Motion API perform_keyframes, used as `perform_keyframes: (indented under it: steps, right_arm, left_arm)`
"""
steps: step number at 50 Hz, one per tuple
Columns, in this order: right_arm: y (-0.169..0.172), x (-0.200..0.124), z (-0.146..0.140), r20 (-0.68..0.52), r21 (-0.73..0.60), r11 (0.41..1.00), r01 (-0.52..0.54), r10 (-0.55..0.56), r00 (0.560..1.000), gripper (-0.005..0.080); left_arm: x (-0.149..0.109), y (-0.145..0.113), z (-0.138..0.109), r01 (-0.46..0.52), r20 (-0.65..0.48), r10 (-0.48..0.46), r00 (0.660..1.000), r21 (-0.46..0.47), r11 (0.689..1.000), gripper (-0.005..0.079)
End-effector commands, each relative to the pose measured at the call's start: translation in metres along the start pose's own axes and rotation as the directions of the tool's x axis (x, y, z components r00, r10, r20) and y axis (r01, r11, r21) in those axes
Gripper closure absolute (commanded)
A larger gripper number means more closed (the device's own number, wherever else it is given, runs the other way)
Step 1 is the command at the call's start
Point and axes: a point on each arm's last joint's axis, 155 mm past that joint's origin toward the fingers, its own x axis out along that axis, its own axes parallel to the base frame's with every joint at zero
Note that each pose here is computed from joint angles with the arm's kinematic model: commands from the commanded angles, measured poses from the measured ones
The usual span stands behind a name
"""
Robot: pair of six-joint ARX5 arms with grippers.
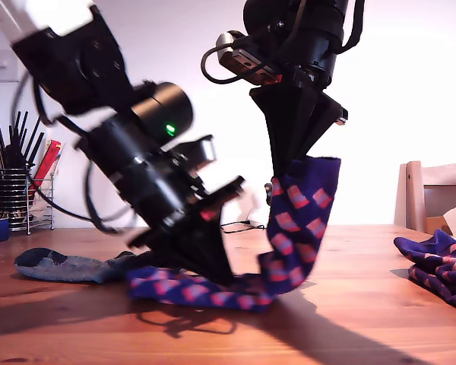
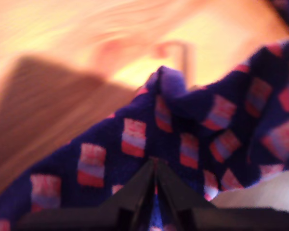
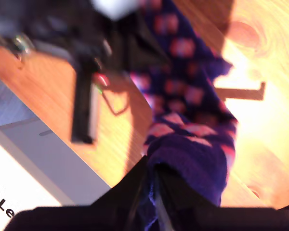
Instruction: Fold the socks in front of you. After folding them, place them to the right side.
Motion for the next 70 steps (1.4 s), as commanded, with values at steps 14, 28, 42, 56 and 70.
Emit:
perform_keyframes:
  steps: [14,28,42,56,70]
  right_arm:
    - [0.003,-0.004,0.001,0.018,-0.009,1.0,-0.004,0.004,1.0,0.0765]
    - [0.003,-0.005,0.002,0.021,-0.009,1.0,-0.003,0.003,1.0,0.0765]
    - [0.003,-0.005,0.002,0.02,-0.009,1.0,-0.003,0.004,1.0,0.0765]
    - [0.001,-0.005,0.002,0.021,-0.005,1.0,-0.003,0.003,1.0,0.0765]
    - [0.001,-0.005,0.001,0.019,-0.002,1.0,-0.003,0.003,1.0,0.0765]
  left_arm:
    - [-0.031,-0.017,0.019,0.007,0.062,-0.01,0.998,0.035,0.999,0.0764]
    - [-0.036,0.029,-0.005,-0.235,-0.024,0.237,0.971,0.062,0.97,0.0764]
    - [-0.027,0.047,-0.016,-0.299,-0.062,0.302,0.951,0.06,0.952,0.0764]
    - [-0.01,0.052,-0.024,-0.299,-0.087,0.304,0.949,0.064,0.952,0.0764]
    - [0.007,0.037,-0.025,-0.241,-0.08,0.247,0.966,0.083,0.967,0.0764]
